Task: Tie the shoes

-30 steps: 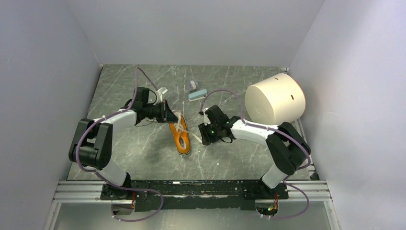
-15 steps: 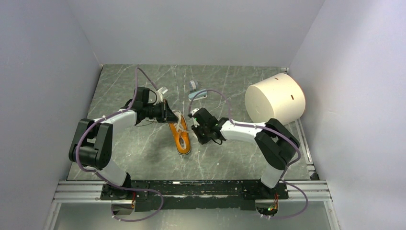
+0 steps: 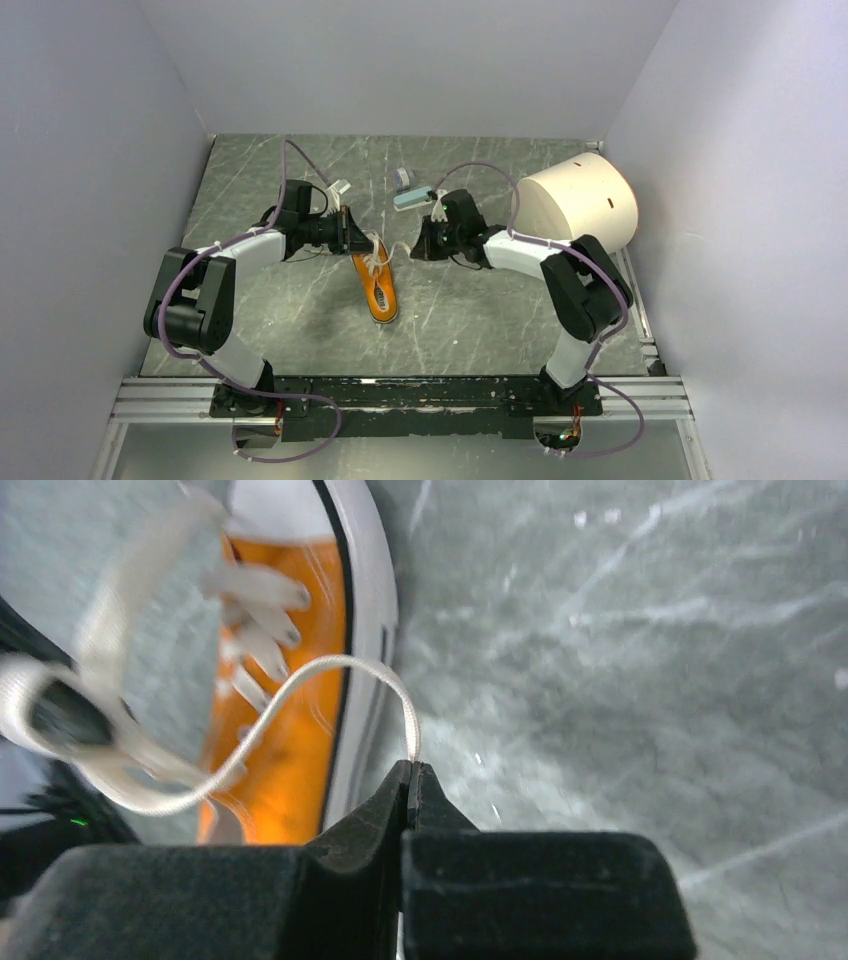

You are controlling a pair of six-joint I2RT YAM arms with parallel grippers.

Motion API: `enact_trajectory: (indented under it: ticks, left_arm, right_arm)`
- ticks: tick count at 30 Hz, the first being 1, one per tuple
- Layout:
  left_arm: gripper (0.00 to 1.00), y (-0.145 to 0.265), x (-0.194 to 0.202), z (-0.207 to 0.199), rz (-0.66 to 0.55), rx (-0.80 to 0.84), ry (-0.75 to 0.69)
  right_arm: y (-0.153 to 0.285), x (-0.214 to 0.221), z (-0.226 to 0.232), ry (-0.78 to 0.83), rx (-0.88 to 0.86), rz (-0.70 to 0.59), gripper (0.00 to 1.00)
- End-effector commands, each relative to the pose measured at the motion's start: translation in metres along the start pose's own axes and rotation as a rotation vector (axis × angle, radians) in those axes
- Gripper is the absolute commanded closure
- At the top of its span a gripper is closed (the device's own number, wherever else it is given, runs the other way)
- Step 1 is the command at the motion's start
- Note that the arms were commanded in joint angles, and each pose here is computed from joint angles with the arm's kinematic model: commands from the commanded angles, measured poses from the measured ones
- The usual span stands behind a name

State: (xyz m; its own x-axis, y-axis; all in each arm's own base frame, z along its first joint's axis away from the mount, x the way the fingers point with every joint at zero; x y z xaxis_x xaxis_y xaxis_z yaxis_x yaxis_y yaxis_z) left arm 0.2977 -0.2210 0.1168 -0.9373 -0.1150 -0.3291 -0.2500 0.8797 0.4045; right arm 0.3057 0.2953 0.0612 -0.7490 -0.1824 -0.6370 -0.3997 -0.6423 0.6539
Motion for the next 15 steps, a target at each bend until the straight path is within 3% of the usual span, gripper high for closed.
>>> enact_trajectory:
  ticks: [1, 7, 15]
  left_arm:
    - [0.95, 0.001, 0.0, -0.011, 0.006, 0.046, -0.033]
    - [0.95, 0.001, 0.001, -0.014, 0.006, 0.061, -0.031]
    - [0.95, 0.001, 0.002, -0.013, 0.006, 0.066, -0.032]
  right_arm:
    - [-0.004, -0.05, 0.037, -0.139, -0.254, -0.108, 1.0]
    - [-0.032, -0.047, 0.069, -0.209, -0.493, -0.034, 1.0]
    - [-0.045, -0.04, 0.073, -0.31, -0.509, -0.022, 1.0]
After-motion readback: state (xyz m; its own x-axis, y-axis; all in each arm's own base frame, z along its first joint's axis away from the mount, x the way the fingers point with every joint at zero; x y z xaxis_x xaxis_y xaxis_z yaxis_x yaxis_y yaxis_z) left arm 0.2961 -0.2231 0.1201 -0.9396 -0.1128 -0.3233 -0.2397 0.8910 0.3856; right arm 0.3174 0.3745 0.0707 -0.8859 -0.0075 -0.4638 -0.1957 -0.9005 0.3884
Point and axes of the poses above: each gripper's point midway between its finger pads, its own y axis back along the fingers, its own z axis along the line the jaws close on, x = y × z, the point moved 1 cm from there along y, back along the fingers, and after that the axes turned 7 degrees about y, right-handed, at the moved point
